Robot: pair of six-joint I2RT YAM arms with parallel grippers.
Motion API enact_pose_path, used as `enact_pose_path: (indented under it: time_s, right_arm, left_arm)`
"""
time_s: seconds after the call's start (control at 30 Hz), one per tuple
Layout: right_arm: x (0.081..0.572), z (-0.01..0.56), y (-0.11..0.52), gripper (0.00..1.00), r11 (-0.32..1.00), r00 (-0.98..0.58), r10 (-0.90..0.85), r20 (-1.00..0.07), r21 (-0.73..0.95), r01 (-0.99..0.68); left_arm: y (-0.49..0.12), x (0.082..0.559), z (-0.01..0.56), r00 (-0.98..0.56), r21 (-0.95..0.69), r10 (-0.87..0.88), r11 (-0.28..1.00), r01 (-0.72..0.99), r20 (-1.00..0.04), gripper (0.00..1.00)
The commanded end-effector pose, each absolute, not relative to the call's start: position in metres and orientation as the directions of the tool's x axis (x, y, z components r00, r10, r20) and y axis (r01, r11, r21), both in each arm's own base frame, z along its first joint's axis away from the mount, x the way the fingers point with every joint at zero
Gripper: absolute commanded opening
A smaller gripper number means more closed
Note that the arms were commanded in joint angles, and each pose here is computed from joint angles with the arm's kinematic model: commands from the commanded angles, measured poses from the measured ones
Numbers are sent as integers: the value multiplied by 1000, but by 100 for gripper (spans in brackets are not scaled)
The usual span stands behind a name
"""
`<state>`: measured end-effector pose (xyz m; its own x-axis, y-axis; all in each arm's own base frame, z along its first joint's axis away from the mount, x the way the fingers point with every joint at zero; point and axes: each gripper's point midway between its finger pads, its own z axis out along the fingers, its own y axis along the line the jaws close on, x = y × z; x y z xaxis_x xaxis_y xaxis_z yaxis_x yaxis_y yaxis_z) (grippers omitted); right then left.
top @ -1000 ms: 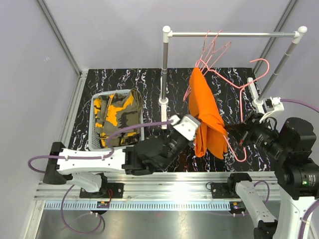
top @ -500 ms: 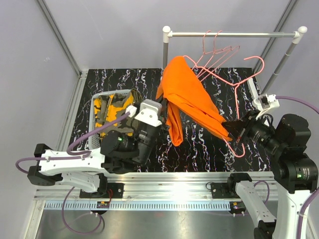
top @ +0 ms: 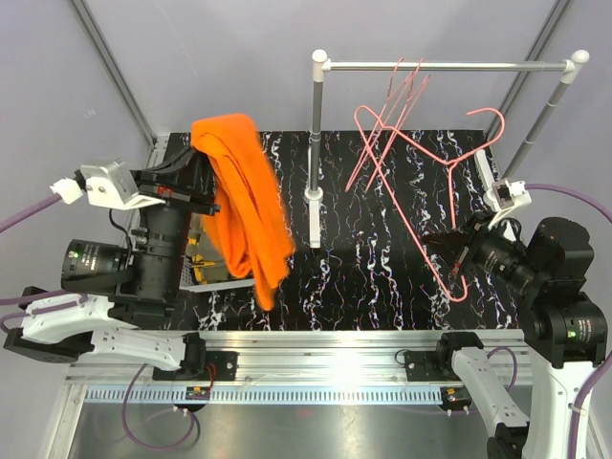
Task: Remove the trousers from the hanger
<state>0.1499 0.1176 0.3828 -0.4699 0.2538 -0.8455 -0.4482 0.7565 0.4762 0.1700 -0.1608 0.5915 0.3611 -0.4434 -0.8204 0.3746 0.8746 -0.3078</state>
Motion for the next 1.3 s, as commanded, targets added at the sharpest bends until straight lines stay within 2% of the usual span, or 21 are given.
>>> enact_pose_path:
  time_s: [0.0, 0.13, 0.27, 0.37, 0.47, 0.7, 0.9, 1.07, 1.2, 1.23, 1.27]
  right_arm:
    - [156, 395, 114, 0, 774, -407, 246, -880, 431, -464]
    - [153, 403, 113, 0, 775, -377, 253, -891, 420, -472]
    - [149, 413, 111, 0, 784, -342, 257, -904, 402, -473]
    - [148, 418, 110, 0, 784, -332, 259, -907, 398, -476]
    - [148, 420, 110, 0, 785, -323, 261, -910, 395, -477]
    - [150, 422, 110, 0, 786, -323, 266, -909, 398, -473]
    - [148, 424, 112, 0, 776, -318, 276, -907, 405, -483]
    - [143, 425, 113, 0, 769, -316, 275, -908, 405, -494]
    - [141, 427, 114, 0, 765, -312, 272, -910, 402, -504]
    - [139, 427, 114, 0, 764, -311, 272, -911, 401, -505]
    - [138, 427, 114, 0, 764, -309, 272, -911, 400, -507]
  left_arm:
    - [-119, 169, 624, 414, -409, -529, 844, 347, -741, 0]
    - [-107, 177, 619, 429, -335, -403, 915, 227, -808, 0]
    - [-86, 200, 593, 399, -190, -162, 981, -30, -902, 0]
    - [-71, 217, 569, 338, -107, -46, 980, -166, -940, 0]
    - [-48, 224, 549, 287, -83, -11, 967, -241, -958, 0]
    - [-10, 214, 534, 267, -94, -19, 958, -271, -964, 0]
    - [-5, 220, 509, 177, 22, 86, 942, -336, -980, 0]
    - [-17, 243, 445, 38, 134, 157, 928, -347, -987, 0]
    - [-30, 281, 392, -102, 205, 181, 923, -327, -978, 0]
    - [-42, 300, 363, -199, 260, 206, 917, -302, -958, 0]
    - [-34, 310, 362, -230, 254, 184, 909, -331, -956, 0]
